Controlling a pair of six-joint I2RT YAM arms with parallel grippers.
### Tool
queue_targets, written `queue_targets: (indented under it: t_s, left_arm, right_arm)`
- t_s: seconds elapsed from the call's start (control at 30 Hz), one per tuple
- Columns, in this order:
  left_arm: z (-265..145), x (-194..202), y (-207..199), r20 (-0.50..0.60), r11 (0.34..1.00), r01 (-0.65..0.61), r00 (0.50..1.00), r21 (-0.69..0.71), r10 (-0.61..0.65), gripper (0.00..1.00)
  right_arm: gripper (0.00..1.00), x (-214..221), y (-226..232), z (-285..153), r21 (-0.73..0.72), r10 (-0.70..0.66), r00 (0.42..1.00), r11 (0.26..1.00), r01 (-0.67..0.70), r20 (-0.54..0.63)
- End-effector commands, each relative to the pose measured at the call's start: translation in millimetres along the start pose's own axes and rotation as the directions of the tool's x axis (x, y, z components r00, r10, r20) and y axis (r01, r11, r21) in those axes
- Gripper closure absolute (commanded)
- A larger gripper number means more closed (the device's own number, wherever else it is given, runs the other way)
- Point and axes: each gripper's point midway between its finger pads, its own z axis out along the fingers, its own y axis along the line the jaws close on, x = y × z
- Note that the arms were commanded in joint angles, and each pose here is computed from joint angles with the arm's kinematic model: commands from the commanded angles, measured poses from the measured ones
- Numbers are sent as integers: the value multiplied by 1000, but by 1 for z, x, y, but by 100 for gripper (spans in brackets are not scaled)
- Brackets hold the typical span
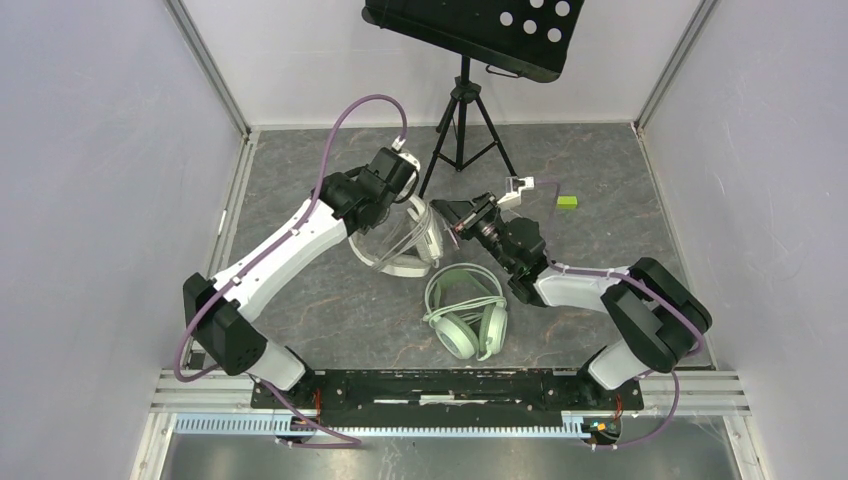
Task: Wrap the headphones
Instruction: Wrap the headphones cable around the headphones.
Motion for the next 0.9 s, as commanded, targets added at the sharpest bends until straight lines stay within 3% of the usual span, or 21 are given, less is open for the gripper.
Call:
queue_targets:
  t_s: [0.0, 0.17, 0.27, 0.43, 0.67, 0.77, 0.87]
  left_arm:
    - [-3, 4, 14, -34, 985, 126, 991, -115, -131, 98]
    - [-8, -4, 18, -2, 973, 197, 980, -121, -199, 98]
    - [-9, -7, 18, 11, 967, 231, 973, -111, -231, 98]
    - [-14, -15, 13, 51, 955, 291, 956, -48, -289, 98]
    - [-31, -33, 25, 187, 906, 422, 888, 33, -420, 98]
    - [-31, -31, 27, 198, 911, 410, 890, 43, -410, 98]
    - [-27, -23, 27, 169, 918, 395, 903, 44, -396, 98]
  right_arm:
    - [86, -8, 60, 12, -118, -51, 997, 991, 56, 50]
    - [83, 2, 62, 16, -96, -86, 996, 991, 89, 40]
    - [94, 8, 63, 16, -102, -98, 995, 990, 100, 25]
    - [95, 19, 55, 17, -77, -127, 992, 989, 126, -4]
    - [96, 24, 52, 11, -106, -180, 984, 978, 179, 0]
    - [94, 21, 73, 12, -154, -328, 945, 934, 324, -5]
    - [86, 2, 93, 1, -153, -491, 870, 857, 493, 51]
